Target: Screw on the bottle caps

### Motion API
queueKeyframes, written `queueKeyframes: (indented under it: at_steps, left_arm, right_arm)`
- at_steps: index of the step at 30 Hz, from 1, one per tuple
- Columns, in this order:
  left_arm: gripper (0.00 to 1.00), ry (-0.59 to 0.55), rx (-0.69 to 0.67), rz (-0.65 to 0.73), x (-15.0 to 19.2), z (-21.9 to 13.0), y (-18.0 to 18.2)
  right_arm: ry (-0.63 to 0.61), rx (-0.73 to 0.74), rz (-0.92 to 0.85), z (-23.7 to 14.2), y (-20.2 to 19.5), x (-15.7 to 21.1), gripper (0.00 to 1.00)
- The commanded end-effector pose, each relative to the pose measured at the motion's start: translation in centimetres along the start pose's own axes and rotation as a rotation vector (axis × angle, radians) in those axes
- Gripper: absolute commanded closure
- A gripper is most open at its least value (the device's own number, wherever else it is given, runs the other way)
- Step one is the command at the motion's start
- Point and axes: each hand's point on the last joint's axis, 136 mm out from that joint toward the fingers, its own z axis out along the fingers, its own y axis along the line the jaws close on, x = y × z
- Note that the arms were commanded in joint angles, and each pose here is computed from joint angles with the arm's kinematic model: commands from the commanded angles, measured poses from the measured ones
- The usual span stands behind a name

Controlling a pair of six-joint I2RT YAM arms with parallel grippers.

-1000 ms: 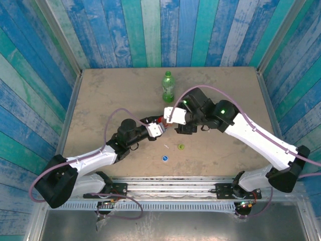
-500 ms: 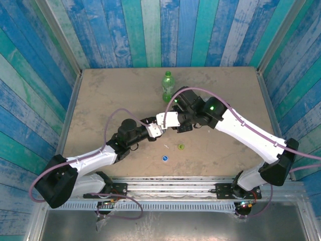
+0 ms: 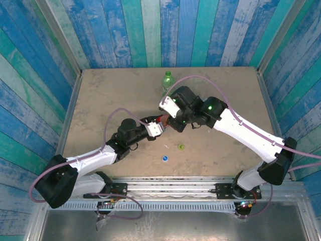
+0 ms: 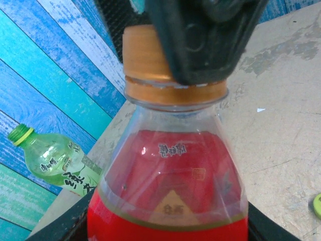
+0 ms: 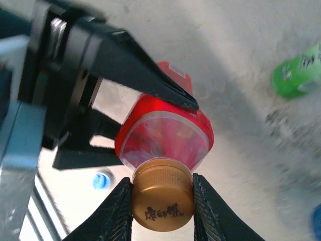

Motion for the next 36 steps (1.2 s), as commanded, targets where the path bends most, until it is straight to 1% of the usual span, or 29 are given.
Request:
queueKeyframes:
  at_steps: [1, 2, 3, 5, 6, 8, 9, 10, 11, 12, 13, 14, 18, 19, 23, 25, 26, 27, 29, 30, 31, 34, 36]
  left_arm:
    - [0.48, -0.057, 0.022, 0.017, -1.4, -0.2, -0.4]
    - [0.48, -0.056, 0.028, 0.018, -1.5, -0.2, -0.4]
    - [0.48, -0.053, 0.032, 0.018, -1.4, -0.1, -0.5]
    - [0.48, -0.053, 0.030, 0.018, -1.5, -0.2, -0.4]
    - [0.48, -0.054, 0.029, 0.020, -1.6, -0.2, -0.4]
    - [0.48, -0.055, 0.025, 0.019, -1.6, -0.3, -0.3]
    - [0.48, -0.055, 0.025, 0.019, -1.6, -0.3, -0.3]
    - [0.48, -0.053, 0.023, 0.018, -1.6, -0.3, -0.3]
    - [0.48, -0.050, 0.021, 0.017, -1.5, -0.3, -0.2]
    - [0.48, -0.048, 0.017, 0.014, -1.5, -0.3, -0.1]
    - [0.48, -0.047, 0.015, 0.013, -1.5, -0.3, -0.1]
    - [0.47, -0.047, 0.014, 0.016, -1.5, -0.3, -0.1]
    - [0.48, -0.043, 0.014, 0.017, -1.5, -0.3, -0.1]
    - [0.48, -0.040, 0.014, 0.018, -1.4, -0.3, -0.1]
    - [0.48, -0.037, 0.008, 0.020, -1.4, -0.3, 0.1]
    - [0.48, -0.036, 0.010, 0.019, -1.4, -0.3, 0.0]
    - [0.48, -0.036, 0.010, 0.021, -1.4, -0.3, 0.0]
    - [0.48, -0.035, 0.011, 0.020, -1.4, -0.3, 0.0]
    - [0.48, -0.037, 0.011, 0.020, -1.4, -0.3, 0.0]
    - [0.48, -0.037, 0.012, 0.021, -1.4, -0.3, 0.0]
    - [0.48, -0.039, 0.013, 0.022, -1.5, -0.3, 0.0]
    - [0.48, -0.037, 0.012, 0.020, -1.5, -0.4, 0.0]
    - [0.48, -0.042, 0.011, 0.021, -1.6, -0.4, 0.0]
  right_arm:
    - [-0.064, -0.037, 0.437, 0.2, -0.3, -1.2, 0.86]
    - [-0.076, -0.059, 0.401, 0.0, 0.1, -1.3, 0.82]
    - [-0.094, -0.071, 0.329, -0.3, 0.3, -1.3, 0.79]
    - [-0.121, -0.052, 0.144, -0.6, 0.2, -0.8, 0.84]
    - [-0.129, -0.034, 0.083, -0.7, -0.1, -0.4, 0.83]
    - [-0.137, 0.020, -0.022, -0.9, -0.9, 0.3, 0.73]
    - [-0.139, 0.044, -0.058, -1.2, -1.3, 0.4, 0.70]
    - [-0.137, 0.061, -0.089, -1.4, -1.7, 0.5, 0.66]
    - [-0.140, 0.081, -0.116, -1.7, -2.1, 0.4, 0.64]
    - [-0.146, 0.076, -0.159, -2.1, -2.0, 0.2, 0.57]
    - [-0.161, 0.069, -0.203, -2.6, -1.7, 0.0, 0.49]
    - [-0.174, 0.073, -0.239, -2.8, -1.7, 0.0, 0.36]
    - [-0.204, 0.084, -0.334, -4.0, -1.7, -0.5, 0.11]
    - [-0.214, 0.081, -0.358, -4.5, -1.6, -0.6, 0.01]
    - [-0.238, 0.095, -0.381, -5.4, -2.2, -1.0, 0.00]
    - [-0.200, 0.054, -0.408, -5.3, -2.1, -0.4, 0.02]
    - [-0.174, 0.030, -0.418, -5.3, -2.1, 0.0, 0.05]
    - [-0.152, 0.010, -0.448, -5.1, -1.9, 0.4, 0.06]
    - [-0.110, -0.040, -0.589, -4.5, -1.0, 1.7, 0.08]
    - [-0.096, -0.047, -0.634, -4.3, -0.9, 2.1, 0.11]
    - [-0.090, -0.049, -0.661, -4.1, -0.9, 2.2, 0.16]
    - [-0.086, -0.068, -0.681, -3.7, -0.6, 1.7, 0.31]
    - [-0.081, -0.086, -0.698, -3.4, -0.2, 1.4, 0.37]
